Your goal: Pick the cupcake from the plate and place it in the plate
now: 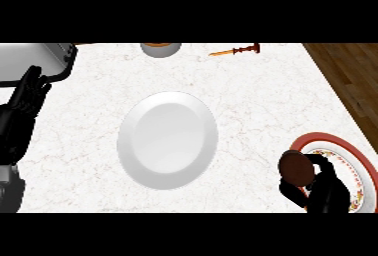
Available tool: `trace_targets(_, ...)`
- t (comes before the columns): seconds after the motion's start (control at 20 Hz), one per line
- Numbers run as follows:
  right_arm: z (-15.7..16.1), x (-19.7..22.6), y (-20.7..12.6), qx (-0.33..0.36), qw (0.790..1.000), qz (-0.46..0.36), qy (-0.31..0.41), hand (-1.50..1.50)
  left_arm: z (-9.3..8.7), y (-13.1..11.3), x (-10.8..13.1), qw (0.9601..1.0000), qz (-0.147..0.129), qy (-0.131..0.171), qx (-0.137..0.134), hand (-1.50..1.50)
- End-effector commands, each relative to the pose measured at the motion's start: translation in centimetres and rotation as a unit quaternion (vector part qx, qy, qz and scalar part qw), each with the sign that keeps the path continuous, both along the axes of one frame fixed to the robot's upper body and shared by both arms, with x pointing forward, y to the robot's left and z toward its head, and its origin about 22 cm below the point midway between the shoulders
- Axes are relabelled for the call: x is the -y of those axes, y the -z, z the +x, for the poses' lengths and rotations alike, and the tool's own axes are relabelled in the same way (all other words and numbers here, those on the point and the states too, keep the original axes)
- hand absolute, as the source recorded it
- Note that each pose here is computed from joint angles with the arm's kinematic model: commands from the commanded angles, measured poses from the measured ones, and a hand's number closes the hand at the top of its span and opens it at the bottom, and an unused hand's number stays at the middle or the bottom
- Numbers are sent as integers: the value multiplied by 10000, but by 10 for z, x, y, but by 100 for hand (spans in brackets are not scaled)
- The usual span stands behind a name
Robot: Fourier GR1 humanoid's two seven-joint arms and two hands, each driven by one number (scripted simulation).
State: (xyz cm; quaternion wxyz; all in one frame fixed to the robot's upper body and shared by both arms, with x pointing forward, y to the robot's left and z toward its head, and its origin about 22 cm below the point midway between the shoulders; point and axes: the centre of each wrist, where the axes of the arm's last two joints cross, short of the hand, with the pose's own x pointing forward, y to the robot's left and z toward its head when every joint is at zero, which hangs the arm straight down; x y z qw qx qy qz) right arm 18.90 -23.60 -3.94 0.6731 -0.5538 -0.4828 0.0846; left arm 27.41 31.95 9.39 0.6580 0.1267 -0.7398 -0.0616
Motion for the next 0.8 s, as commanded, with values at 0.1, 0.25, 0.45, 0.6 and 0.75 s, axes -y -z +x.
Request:
trace_targets(0.1,-1,-58,-34,560,9983,125,-73,150,4,-7,14,9989,-32,429,160,0)
trace_targets(0.25,0,-79,-50,627,9980,104,61,150,11,-13,21,9983,-76,522,250,0)
trace_targets(0.45,10,-109,-80,746,9969,188,174,150,11,-11,27,9971,-56,723,236,0)
trace_targets(0.6,19,-131,-103,749,9965,213,293,150,20,-23,31,9966,-92,783,257,0)
trace_targets(0.75,39,-146,-115,640,9965,224,498,150,16,-15,39,9949,-87,967,272,0)
